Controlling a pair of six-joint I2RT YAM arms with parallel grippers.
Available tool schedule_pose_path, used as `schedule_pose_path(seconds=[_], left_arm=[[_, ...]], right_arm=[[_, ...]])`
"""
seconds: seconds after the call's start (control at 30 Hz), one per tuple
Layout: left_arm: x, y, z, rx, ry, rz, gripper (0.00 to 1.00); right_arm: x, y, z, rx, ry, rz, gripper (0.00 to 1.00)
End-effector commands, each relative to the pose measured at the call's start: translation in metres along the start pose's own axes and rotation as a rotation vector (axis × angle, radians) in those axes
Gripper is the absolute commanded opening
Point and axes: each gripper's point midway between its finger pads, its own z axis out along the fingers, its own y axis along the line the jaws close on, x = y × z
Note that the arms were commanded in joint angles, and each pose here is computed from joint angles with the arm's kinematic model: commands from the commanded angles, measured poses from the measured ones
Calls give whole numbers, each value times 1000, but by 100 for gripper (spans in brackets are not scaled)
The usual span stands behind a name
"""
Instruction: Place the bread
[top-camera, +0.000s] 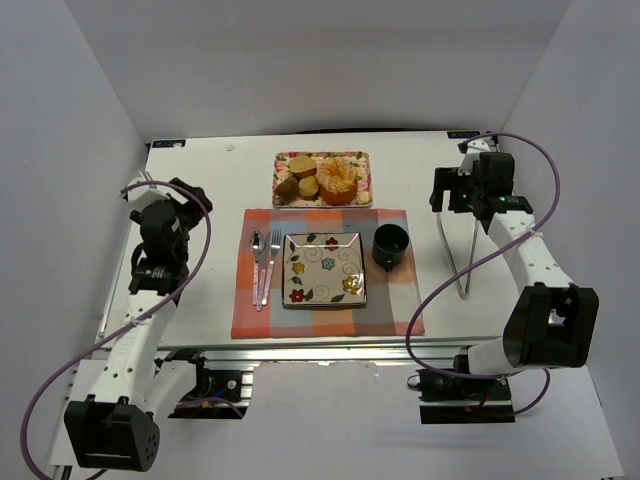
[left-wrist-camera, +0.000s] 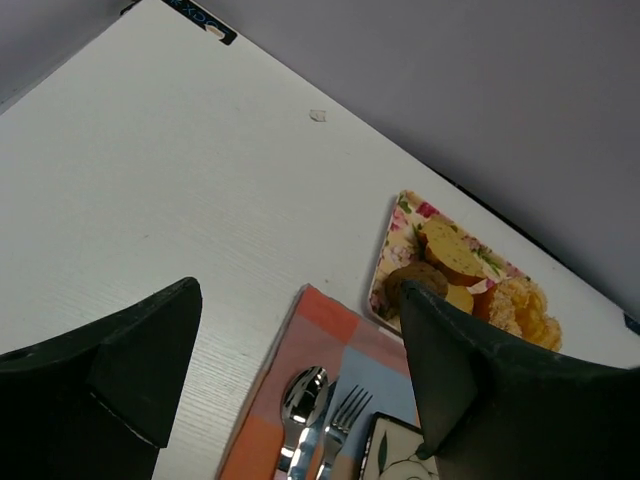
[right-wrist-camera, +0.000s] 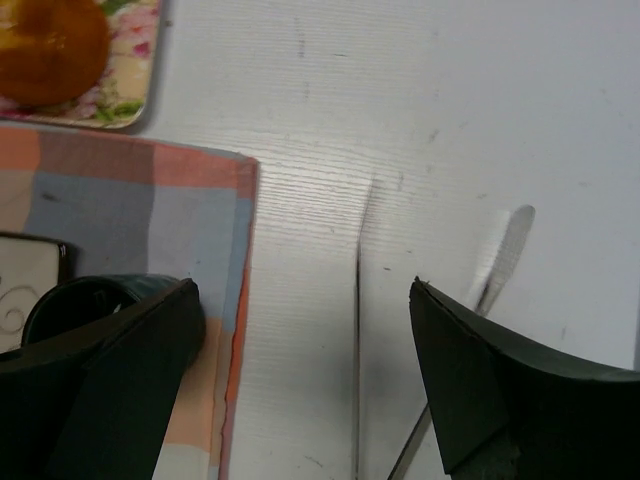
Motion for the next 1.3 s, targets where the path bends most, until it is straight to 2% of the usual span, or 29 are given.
schedule_pose_path(seconds=[0.0, 0.03, 0.07, 0.1, 0.13, 0.17, 0.2, 0.27, 0.3, 0.37, 0.4, 0.43, 0.47, 0.5, 0.53, 0.57, 0.6, 0.67, 0.7, 0.73, 0.77, 0.83, 0.87, 0.93, 1.03, 1.07, 1.13, 1.23, 1.27], left_arm=[[0, -9, 1, 33, 5, -30, 87], [-1, -10, 3, 30, 9, -38, 78], [0, -9, 4, 21, 17, -45, 45], [1, -9, 5, 13, 24, -51, 29], [3, -7, 6, -1, 39, -54, 15], [3, -9, 7, -4, 48, -54, 2], [4, -10, 8, -4, 60, -54, 0], [10, -20, 9, 42, 107, -45, 0], [14, -25, 9, 70, 129, -37, 5], [30, -44, 9, 173, 216, -24, 34], [38, -50, 10, 201, 252, -31, 62], [48, -54, 10, 219, 299, -32, 70], [59, -60, 9, 243, 348, -29, 76], [70, -65, 16, 241, 395, -16, 79], [81, -65, 17, 230, 436, 15, 81], [93, -76, 15, 248, 472, 43, 82], [100, -85, 26, 236, 496, 65, 83], [120, -93, 29, 224, 565, 122, 84], [113, -100, 40, 203, 542, 130, 82], [133, -94, 48, 161, 595, 135, 78], [137, -96, 53, 154, 605, 129, 66], [147, -100, 69, 127, 625, 103, 51], [150, -104, 73, 129, 630, 90, 40], [152, -116, 82, 142, 639, 67, 36], [144, -128, 84, 171, 624, 63, 44], [143, -127, 83, 170, 620, 67, 58], [143, -117, 78, 146, 615, 94, 66], [127, -107, 64, 134, 568, 101, 76], [131, -93, 59, 95, 562, 114, 78]], right_arm=[[-30, 33, -22, -199, -103, -119, 90], [-30, 61, -31, -381, -143, -253, 90], [-30, 77, -41, -481, -177, -340, 90], [-20, 94, -51, -593, -179, -411, 90], [-17, 115, -65, -731, -225, -484, 89], [-12, 119, -65, -753, -243, -559, 89], [-10, 128, -65, -777, -247, -580, 89], [-6, 139, -67, -844, -250, -609, 90], [-3, 144, -68, -878, -238, -601, 90], [-9, 160, -67, -949, -217, -595, 78], [-8, 161, -60, -925, -169, -585, 50], [-4, 164, -48, -926, -123, -567, 30], [-6, 167, -44, -921, -103, -563, 15], [-16, 172, -44, -919, -98, -552, 10], [-13, 172, -33, -912, -63, -526, 17], [-15, 174, -29, -906, -58, -514, 29], [-20, 175, -26, -889, -44, -459, 58], [-32, 174, -9, -835, -69, -434, 78], [-36, 174, -5, -814, -55, -378, 89], [-44, 173, 6, -788, -55, -360, 89], [-50, 175, 11, -774, -55, -337, 89], [-62, 178, 29, -722, -23, -251, 89], [-64, 183, 32, -718, -12, -232, 89], [-71, 177, 52, -614, 1, -147, 89], [-83, 161, 60, -513, -44, -194, 89], [-84, 150, 63, -466, -54, -209, 89], [-89, 110, 62, -328, -66, -199, 89], [-73, 67, 49, -212, -20, -194, 87], [-51, 57, 47, -184, 24, -218, 88]])
